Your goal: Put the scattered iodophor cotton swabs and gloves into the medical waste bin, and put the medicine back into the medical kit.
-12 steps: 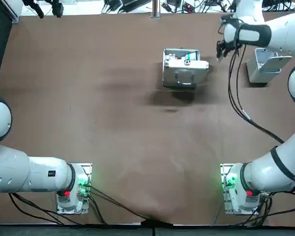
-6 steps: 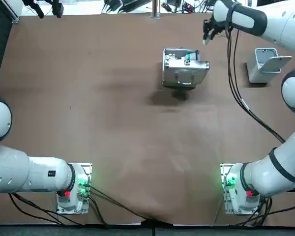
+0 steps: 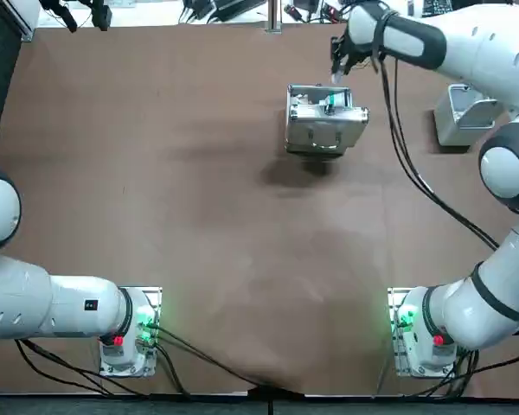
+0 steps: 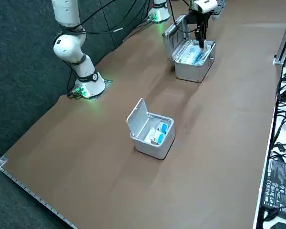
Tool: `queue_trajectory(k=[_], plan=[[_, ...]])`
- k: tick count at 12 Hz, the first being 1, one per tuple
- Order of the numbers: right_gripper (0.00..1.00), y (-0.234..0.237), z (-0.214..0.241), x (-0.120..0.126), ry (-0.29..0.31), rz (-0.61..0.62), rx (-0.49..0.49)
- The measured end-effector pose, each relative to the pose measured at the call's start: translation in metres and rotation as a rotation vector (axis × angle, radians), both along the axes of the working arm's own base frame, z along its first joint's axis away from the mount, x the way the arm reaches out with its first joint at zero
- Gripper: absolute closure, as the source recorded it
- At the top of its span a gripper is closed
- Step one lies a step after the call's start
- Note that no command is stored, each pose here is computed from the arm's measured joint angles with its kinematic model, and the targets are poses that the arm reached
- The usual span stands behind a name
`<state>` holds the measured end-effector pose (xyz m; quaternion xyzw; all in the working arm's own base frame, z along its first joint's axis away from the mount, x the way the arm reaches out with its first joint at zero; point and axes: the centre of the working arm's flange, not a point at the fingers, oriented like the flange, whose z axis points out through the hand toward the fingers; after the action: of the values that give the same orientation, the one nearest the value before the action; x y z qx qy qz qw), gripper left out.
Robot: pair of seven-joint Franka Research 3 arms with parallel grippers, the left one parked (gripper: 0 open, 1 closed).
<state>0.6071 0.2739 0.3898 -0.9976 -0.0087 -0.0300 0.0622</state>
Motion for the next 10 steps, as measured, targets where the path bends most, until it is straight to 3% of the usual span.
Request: queue_trajectory(k=[5, 10], plan=[[0.62, 0.048, -0.034, -0.019, 0.030, -0.037, -0.065], [0.62, 0.056, -0.049, -0.011, 0.028, -0.102, -0.076]])
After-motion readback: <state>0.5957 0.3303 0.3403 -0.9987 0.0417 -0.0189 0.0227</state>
